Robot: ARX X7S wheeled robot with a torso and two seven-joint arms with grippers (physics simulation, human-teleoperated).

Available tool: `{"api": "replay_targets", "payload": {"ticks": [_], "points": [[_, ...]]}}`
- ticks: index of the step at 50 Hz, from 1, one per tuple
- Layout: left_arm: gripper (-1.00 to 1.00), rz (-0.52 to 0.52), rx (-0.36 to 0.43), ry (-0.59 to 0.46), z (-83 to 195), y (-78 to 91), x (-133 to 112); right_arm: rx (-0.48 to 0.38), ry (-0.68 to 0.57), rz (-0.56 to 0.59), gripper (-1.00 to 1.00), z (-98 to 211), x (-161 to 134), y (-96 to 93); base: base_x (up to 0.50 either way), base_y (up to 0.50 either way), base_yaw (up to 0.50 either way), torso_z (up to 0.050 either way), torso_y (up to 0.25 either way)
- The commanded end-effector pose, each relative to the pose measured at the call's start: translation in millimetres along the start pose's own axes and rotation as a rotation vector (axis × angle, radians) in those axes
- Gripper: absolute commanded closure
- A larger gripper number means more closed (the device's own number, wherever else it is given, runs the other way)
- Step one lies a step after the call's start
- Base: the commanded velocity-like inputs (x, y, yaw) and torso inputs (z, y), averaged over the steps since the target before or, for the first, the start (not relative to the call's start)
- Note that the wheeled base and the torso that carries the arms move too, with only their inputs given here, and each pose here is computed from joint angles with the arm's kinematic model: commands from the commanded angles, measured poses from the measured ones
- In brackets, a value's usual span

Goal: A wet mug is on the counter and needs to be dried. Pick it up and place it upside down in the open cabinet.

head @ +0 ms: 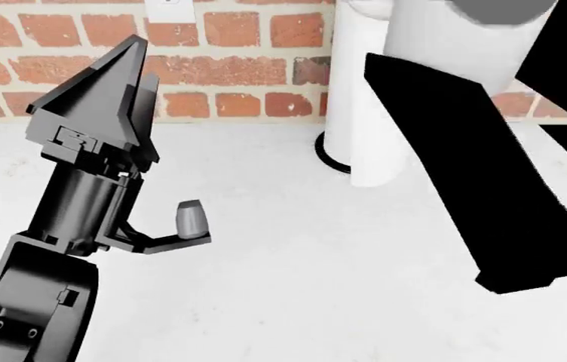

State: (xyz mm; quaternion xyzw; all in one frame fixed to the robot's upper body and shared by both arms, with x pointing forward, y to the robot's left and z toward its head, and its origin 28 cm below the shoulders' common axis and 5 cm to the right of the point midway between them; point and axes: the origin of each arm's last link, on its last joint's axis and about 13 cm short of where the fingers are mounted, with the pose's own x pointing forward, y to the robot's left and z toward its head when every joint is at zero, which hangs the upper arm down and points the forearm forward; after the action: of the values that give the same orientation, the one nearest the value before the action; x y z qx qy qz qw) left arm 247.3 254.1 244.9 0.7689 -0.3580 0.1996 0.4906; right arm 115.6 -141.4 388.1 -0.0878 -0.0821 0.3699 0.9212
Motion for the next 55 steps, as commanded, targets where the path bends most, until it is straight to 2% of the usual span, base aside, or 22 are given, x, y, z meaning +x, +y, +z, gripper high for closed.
{"api": "replay_targets", "payload": {"ticks": [1,12,21,34,43,55], "points": [[-1.0,0.007,-0.01,-0.011,4,-1.9,-2,-0.026,-0.072,-0.122,1.0,24,9,-1.7,0.0,0.0,0.0,0.0,0.0],[-1.0,0.027,-0.023,-0.023,8,-1.2,-1,-0.05,-0.082,-0.165,1.0,46,25,-5.3,0.0,0.0,0.0,0.0,0.001],[-1.0,0.032,-0.03,-0.023,10,-1.3,-1,-0.071,-0.061,-0.078,1.0,47,34,2.1,0.0,0.0,0.0,0.0,0.0],[-1.0,0.031,-0.037,-0.023,12,-3.6,-3,-0.079,-0.111,-0.057,1.0,66,42,7.8,0.0,0.0,0.0,0.0,0.0],[-1.0,0.033,-0.043,-0.019,12,-4.9,-2,-0.079,-0.149,-0.098,1.0,84,51,11.4,0.0,0.0,0.0,0.0,0.0],[-1.0,0.032,-0.052,-0.011,13,-6.6,-5,-0.094,-0.195,-0.088,1.0,101,58,18.8,0.0,0.0,0.0,0.001,0.001]]}}
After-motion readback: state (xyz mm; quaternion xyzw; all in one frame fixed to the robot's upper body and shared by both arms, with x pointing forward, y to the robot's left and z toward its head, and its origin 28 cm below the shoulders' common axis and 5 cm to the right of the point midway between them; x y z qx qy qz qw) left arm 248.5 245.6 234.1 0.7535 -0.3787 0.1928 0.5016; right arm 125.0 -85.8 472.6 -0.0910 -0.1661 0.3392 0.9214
